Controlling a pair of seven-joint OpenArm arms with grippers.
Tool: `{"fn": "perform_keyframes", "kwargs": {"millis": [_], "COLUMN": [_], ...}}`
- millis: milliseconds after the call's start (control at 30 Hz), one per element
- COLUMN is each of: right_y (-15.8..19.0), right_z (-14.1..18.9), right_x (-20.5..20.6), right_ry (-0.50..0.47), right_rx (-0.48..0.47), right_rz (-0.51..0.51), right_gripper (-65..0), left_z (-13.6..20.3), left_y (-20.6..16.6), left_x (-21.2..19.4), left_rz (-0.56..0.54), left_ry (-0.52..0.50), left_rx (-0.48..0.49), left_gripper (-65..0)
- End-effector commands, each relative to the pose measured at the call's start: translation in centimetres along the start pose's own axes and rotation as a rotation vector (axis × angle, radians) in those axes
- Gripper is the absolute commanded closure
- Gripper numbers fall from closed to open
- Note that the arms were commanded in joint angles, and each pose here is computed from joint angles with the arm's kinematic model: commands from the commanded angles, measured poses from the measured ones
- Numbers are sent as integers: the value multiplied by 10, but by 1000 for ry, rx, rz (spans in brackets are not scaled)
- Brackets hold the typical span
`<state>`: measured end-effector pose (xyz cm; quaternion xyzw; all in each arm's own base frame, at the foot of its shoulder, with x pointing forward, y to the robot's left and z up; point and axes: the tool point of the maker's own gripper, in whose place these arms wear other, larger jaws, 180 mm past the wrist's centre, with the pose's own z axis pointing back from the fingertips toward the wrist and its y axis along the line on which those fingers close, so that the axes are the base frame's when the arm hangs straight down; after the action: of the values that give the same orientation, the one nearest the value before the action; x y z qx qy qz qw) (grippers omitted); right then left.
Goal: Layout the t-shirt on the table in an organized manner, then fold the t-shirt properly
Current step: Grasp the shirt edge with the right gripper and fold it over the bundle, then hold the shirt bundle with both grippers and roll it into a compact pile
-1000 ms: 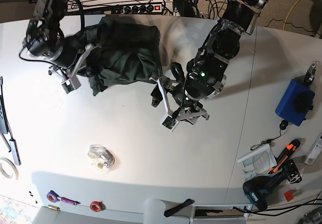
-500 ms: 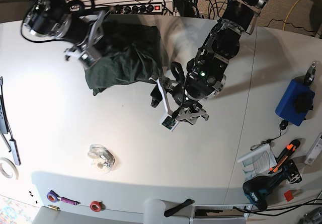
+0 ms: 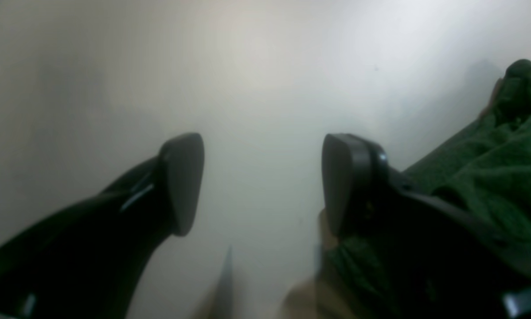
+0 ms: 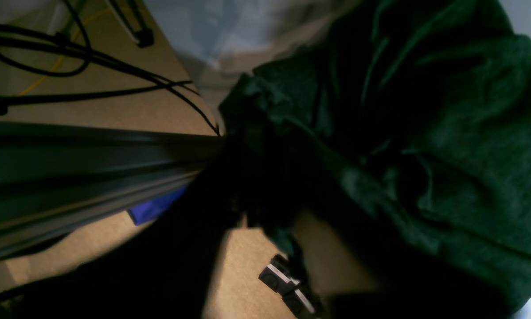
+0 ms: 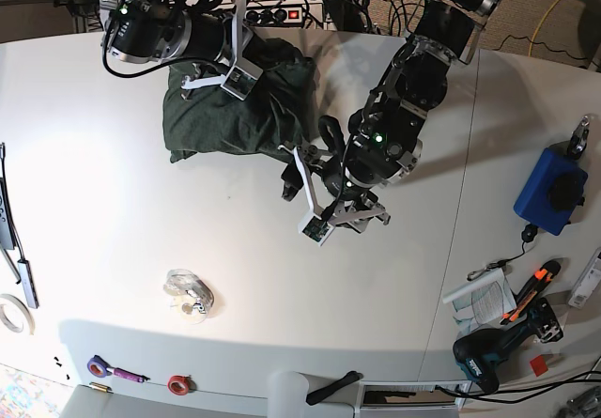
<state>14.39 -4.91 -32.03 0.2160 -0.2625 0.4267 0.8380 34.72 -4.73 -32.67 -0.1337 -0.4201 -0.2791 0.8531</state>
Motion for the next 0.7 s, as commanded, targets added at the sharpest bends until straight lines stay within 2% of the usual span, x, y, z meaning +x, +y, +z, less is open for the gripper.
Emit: {"fn": "perform_keyframes", "kwargs": {"millis": [0,67,267,333,500,567,667], "right_y": [1,1,-3,-20,-97,-121,-142], "right_z": [4,4,5,10,44,62,84], "right_x": [9,11,24,32,39,36,33], "right_ry": [-37,-49,-119,-151,-206,-203,-219], "right_rx": [1,0,-13,-90,-434,-544,-636], "right_rz": [16,16,20,40,-21,-53,-78], "right_gripper": [-146,-205,-206,-206,-190,-120,0], "left_z": [3,3,3,3,9,16,38], "left_y": [2,2,2,-3,-42,-62,-100], "left_x": [20,20,20,20,25,27,29], "left_rz": [-5,-5,-6,-29,-52,-93,-171], "left_ry": [-60,-60,-62,-61,-93,-113,-155], "left_rx": [5,5,3,-23,-237,-353,-580], "left_gripper": [-418,-418,-418,-418,-416,-396,-324]}}
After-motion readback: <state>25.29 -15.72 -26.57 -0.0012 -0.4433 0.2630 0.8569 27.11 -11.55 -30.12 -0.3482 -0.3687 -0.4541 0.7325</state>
